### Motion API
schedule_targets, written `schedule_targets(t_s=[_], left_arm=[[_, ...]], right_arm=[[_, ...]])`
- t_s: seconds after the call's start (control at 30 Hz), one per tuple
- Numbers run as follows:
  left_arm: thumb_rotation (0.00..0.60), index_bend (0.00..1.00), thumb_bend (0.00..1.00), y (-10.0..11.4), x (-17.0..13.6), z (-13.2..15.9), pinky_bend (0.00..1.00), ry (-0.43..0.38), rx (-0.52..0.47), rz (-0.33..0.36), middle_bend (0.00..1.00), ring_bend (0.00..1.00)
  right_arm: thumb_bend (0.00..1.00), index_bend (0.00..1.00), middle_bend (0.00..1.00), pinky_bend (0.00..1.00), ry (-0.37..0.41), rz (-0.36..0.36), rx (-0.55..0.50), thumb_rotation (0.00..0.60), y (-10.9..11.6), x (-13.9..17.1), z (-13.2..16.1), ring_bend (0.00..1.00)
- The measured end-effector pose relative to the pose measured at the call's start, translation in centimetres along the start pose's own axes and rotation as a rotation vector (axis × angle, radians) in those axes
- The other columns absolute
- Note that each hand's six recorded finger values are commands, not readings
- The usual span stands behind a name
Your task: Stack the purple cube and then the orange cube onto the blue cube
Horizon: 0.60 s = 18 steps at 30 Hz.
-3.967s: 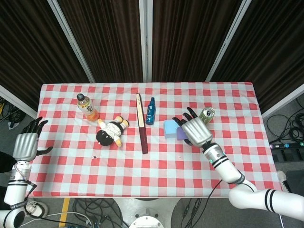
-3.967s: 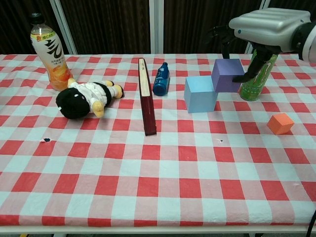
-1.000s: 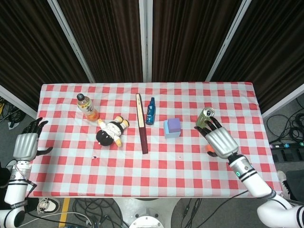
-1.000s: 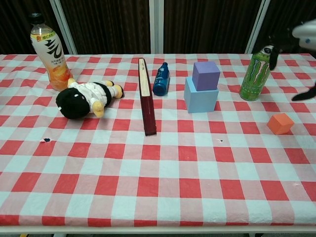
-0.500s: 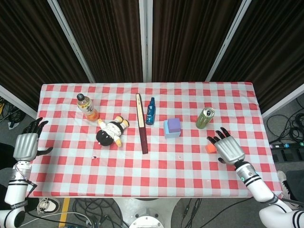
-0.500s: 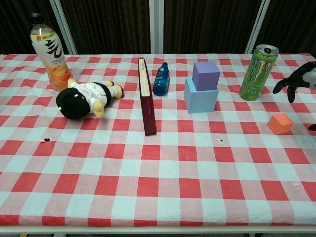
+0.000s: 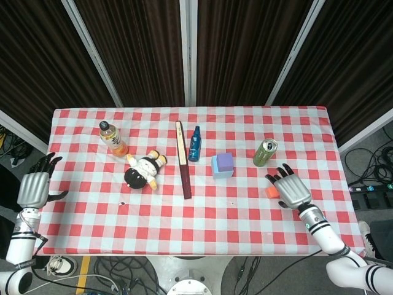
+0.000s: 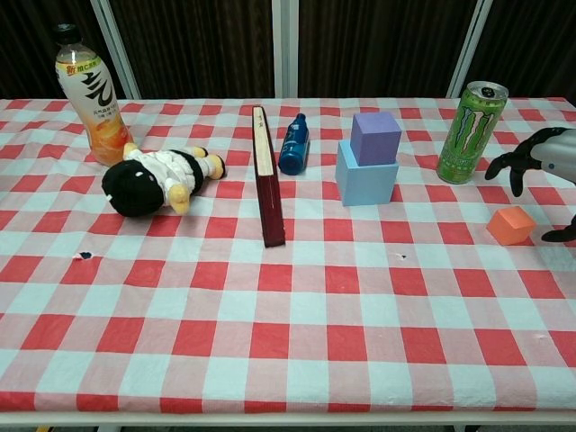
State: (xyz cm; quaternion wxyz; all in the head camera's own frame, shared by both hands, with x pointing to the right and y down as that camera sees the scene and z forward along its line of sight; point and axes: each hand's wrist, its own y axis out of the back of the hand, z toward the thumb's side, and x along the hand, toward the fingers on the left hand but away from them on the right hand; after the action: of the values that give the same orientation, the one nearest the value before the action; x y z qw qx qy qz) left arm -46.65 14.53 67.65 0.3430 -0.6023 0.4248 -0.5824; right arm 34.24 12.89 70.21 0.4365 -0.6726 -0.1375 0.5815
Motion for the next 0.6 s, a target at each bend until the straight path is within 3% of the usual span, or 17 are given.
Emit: schedule_targets(t_s=[0.6], left_arm=[[0.6,0.21,0.09,0.0,0.0,-0.2,0.23,0.001,-0.002,-0.001,0.18,0.13]], right_arm=[[0.09,0.21,0.41,0.09,0.017,0.022,0.001,0.6,-0.8,-1.7,1.0,0.15]])
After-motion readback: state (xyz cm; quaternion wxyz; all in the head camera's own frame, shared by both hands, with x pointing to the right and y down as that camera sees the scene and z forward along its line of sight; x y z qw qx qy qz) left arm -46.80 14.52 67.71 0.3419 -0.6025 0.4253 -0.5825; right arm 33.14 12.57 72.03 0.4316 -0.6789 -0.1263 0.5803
